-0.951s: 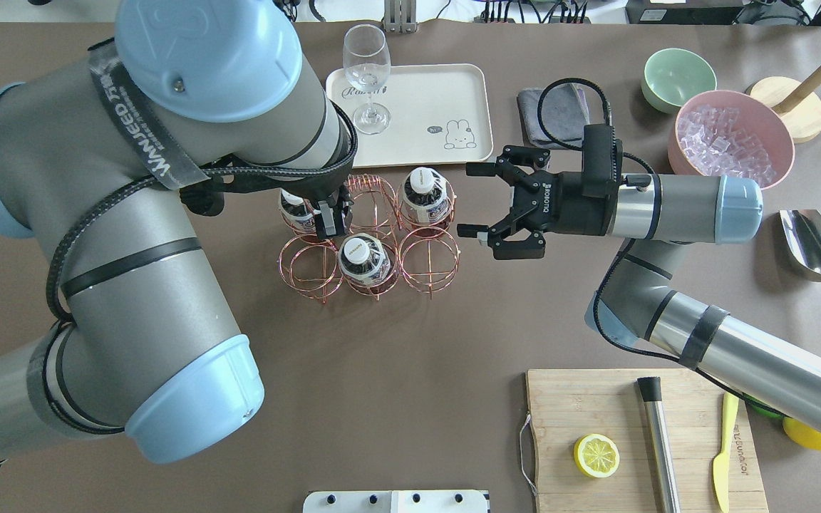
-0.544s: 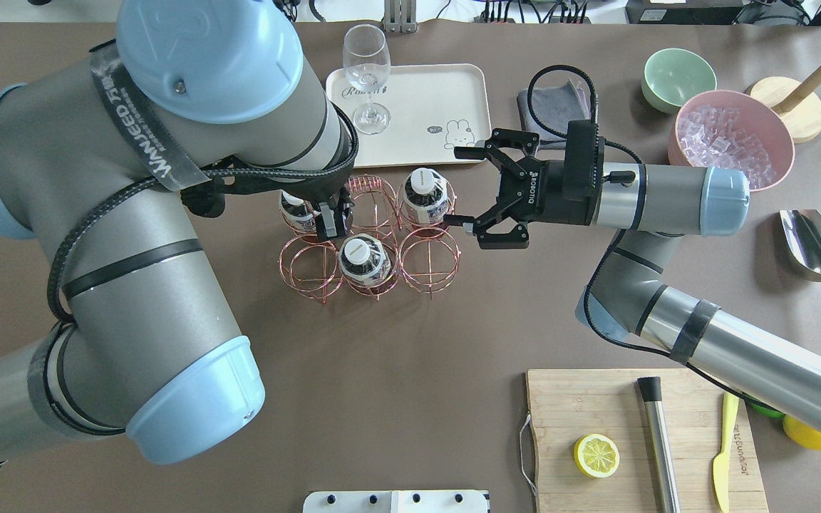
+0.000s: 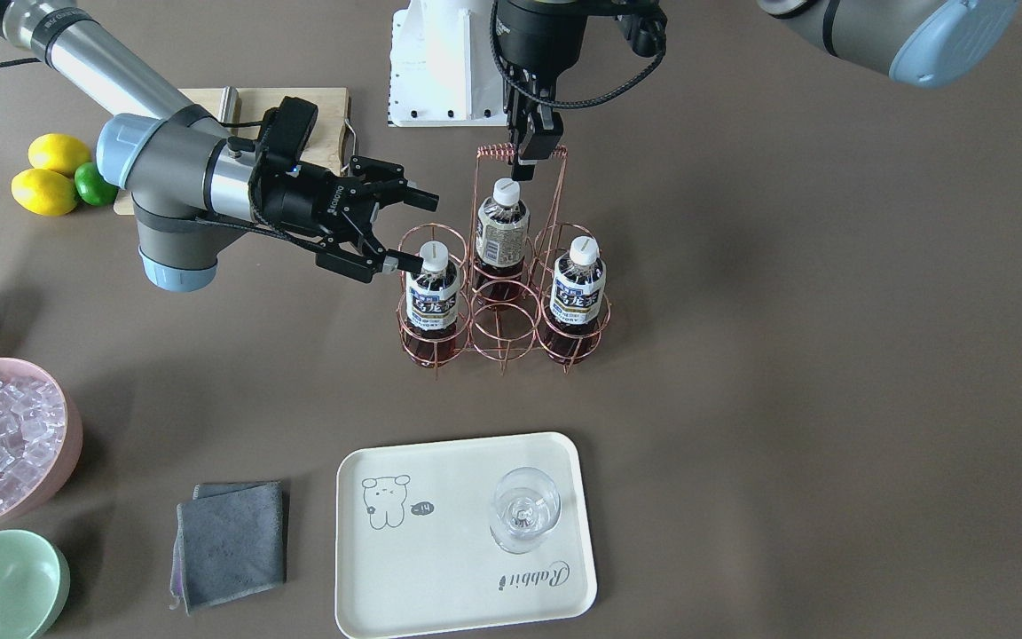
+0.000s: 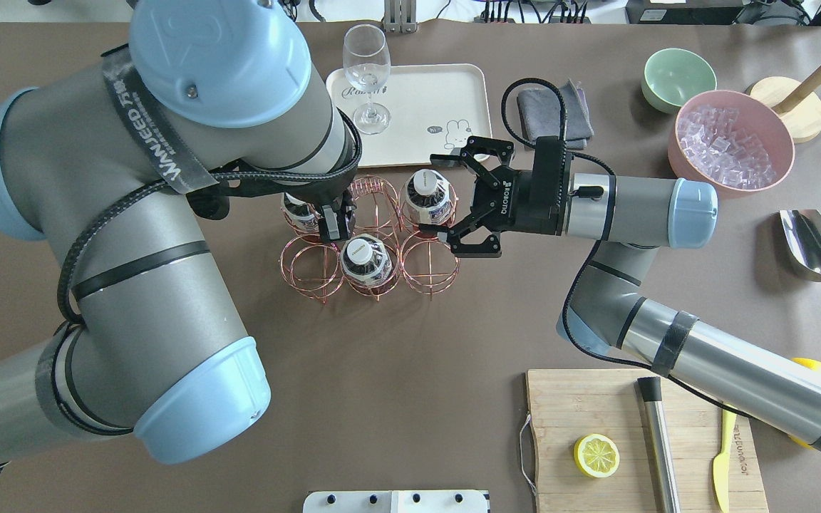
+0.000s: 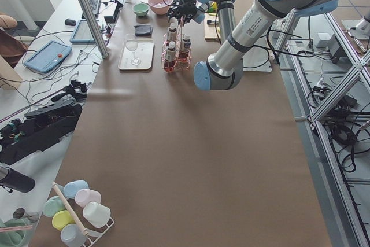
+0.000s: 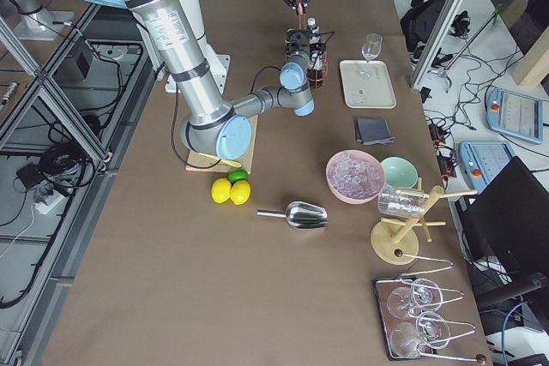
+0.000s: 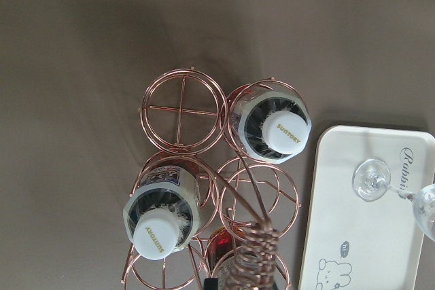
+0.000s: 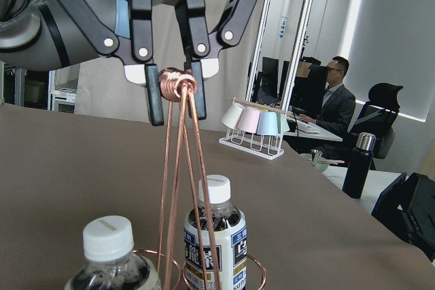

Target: Take tea from basket to plate

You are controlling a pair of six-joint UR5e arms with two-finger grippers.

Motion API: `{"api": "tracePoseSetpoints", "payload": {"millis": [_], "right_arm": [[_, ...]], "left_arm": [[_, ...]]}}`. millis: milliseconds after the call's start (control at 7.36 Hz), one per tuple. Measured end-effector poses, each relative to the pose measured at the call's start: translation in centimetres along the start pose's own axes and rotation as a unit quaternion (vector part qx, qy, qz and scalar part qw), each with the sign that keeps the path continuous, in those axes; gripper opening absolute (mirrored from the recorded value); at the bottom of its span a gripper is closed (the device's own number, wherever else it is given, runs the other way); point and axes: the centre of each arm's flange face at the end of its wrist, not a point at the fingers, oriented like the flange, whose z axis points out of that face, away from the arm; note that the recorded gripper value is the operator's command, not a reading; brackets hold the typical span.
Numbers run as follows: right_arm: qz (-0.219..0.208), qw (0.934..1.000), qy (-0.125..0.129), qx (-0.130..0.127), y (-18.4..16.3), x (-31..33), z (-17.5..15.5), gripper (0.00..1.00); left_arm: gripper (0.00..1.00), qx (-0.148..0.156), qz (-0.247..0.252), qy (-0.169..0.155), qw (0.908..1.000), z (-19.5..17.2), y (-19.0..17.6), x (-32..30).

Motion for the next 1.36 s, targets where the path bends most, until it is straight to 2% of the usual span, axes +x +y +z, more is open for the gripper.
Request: {"api": "tracePoseSetpoints", "payload": {"millis": [272,408,544,816,951,1359], "right_arm": [[-0.004,1.0,-0.001,-0.008,0.7,-0.5,0.9,0.95],[-0.004,0.9999,-0.001,-0.012,1.0,-0.5,1.3,0.83],[-0.004,0.9999,0.0,-0.014,1.2,-0.5,1.5,0.65],[-0.001,0.9998,0.001,-0.02,1.3,-0.4,1.8,0.17],[0.0,0.9997,0.003,-0.024,1.3,-0.2,1.8,0.0],[0.001,0.9993,0.011,-0.034,1.1,1.0,1.5,0.0]], "left_arm": [[0.0,0.001,0.0,0.0,1.0,0.1,0.0,0.0],[0.0,0.001,0.0,0.0,1.0,0.1,0.0,0.0],[0.0,0.001,0.0,0.0,1.0,0.1,0.0,0.0],[0.0,0.001,0.0,-0.001,1.0,0.0,0.0,0.0],[0.0,0.001,0.0,-0.001,1.0,0.0,0.0,0.0],[0.0,0.001,-0.001,0.0,1.0,0.0,-0.1,0.0]]}}
